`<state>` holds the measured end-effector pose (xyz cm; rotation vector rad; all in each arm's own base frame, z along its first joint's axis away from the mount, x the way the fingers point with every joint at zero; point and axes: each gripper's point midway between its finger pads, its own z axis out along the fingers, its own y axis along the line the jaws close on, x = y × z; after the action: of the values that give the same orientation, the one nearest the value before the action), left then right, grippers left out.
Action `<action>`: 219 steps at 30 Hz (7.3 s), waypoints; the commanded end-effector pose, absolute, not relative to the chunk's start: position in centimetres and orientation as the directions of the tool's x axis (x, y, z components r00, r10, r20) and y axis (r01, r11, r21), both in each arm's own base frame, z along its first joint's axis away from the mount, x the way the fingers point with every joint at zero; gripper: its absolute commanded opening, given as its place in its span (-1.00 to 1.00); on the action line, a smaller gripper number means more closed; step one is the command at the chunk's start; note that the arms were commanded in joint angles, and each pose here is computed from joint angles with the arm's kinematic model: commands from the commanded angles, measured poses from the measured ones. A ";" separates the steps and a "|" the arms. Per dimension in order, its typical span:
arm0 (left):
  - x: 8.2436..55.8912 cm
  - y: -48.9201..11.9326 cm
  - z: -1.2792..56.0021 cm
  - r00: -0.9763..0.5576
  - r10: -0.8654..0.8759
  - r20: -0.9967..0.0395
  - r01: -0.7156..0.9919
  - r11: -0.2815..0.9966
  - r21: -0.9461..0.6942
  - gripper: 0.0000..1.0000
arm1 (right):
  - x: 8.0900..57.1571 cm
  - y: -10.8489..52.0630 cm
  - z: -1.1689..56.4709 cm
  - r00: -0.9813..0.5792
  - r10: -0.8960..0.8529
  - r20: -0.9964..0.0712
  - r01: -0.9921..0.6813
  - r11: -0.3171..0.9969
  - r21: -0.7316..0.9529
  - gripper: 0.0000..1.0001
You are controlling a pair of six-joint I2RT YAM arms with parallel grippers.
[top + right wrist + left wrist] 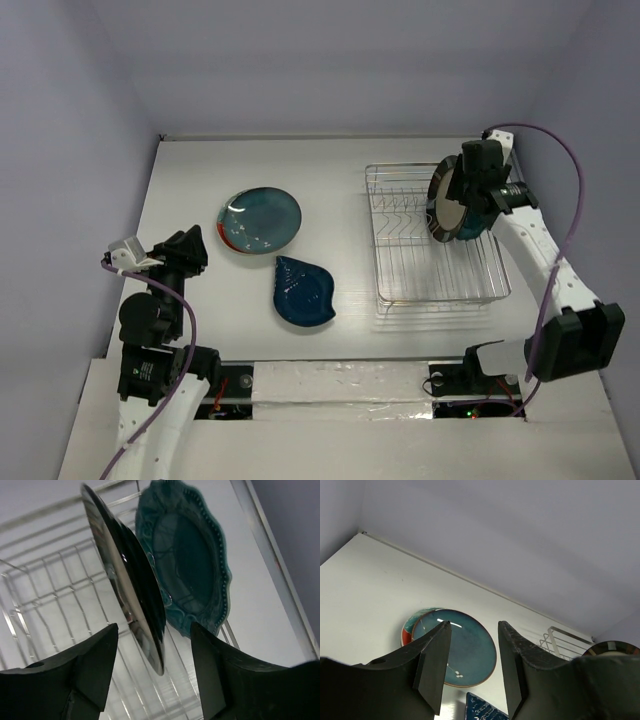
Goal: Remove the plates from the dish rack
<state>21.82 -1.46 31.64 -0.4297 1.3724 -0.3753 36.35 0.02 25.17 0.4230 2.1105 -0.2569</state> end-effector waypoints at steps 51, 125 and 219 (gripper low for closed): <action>22.3 -1.3 32.1 0.190 -0.502 -0.844 0.012 0.861 -0.509 -0.19 | 41.7 42.4 26.9 -0.686 0.501 -0.528 -0.273 0.495 0.825 -0.97; 21.2 -0.5 33.2 0.248 -0.497 -0.832 0.012 0.860 -0.510 -0.42 | 39.5 -8.4 21.1 -0.551 0.217 -0.805 0.526 0.840 -0.134 -0.90; 22.3 -0.4 32.0 0.195 -0.490 -0.850 -0.030 0.863 -0.504 0.73 | 31.7 35.2 23.2 -0.612 0.253 -0.749 -0.237 0.845 0.479 0.35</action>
<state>22.35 -0.50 31.04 -0.4687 1.3762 -0.3363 32.40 38.92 21.17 0.0043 2.2221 0.7862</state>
